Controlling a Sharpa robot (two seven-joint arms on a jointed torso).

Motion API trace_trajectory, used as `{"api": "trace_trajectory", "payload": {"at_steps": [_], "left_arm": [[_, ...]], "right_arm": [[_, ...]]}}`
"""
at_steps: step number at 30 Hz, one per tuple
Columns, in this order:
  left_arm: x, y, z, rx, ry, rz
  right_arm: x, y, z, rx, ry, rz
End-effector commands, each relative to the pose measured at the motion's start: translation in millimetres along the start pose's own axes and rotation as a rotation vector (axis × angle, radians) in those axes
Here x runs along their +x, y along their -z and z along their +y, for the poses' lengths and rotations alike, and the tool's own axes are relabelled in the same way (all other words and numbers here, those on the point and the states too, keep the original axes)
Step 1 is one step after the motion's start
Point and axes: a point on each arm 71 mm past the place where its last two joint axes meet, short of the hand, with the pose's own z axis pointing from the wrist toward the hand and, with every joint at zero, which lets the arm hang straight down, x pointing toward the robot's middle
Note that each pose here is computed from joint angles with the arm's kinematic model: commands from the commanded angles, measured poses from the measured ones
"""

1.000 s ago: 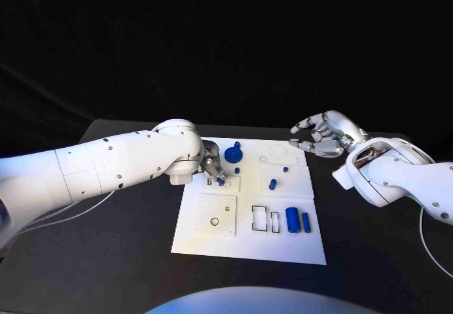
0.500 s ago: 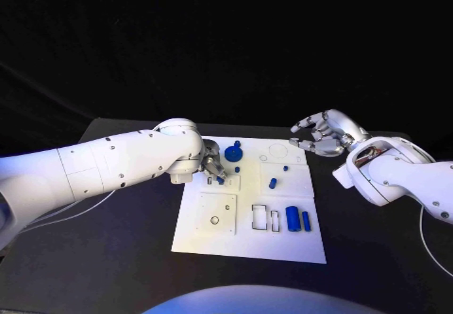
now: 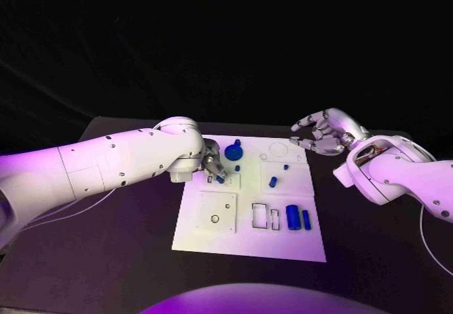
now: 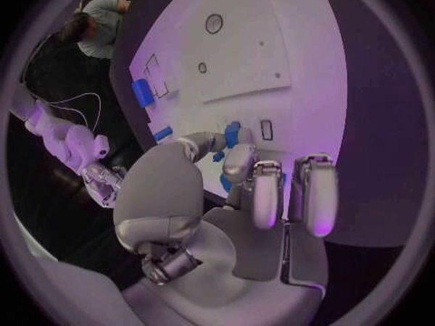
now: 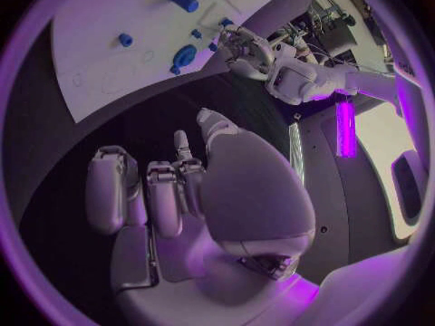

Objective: Assemble the parts on the task board

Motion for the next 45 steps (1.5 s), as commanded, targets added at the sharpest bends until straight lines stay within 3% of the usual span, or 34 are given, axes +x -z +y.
{"api": "trace_trajectory", "payload": {"at_steps": [1,28,45], "left_arm": [[1.9,0.1,-2.5,0.002,-0.016,0.017],[4.1,-0.2,-1.9,0.009,-0.006,0.007],[-3.5,5.1,-0.7,0.050,0.069,-0.107]], "right_arm": [[1.6,0.1,0.6,-0.007,0.009,0.013],[2.5,0.8,-0.5,-0.006,0.008,0.014],[2.6,1.0,-0.6,-0.007,0.008,0.011]]}}
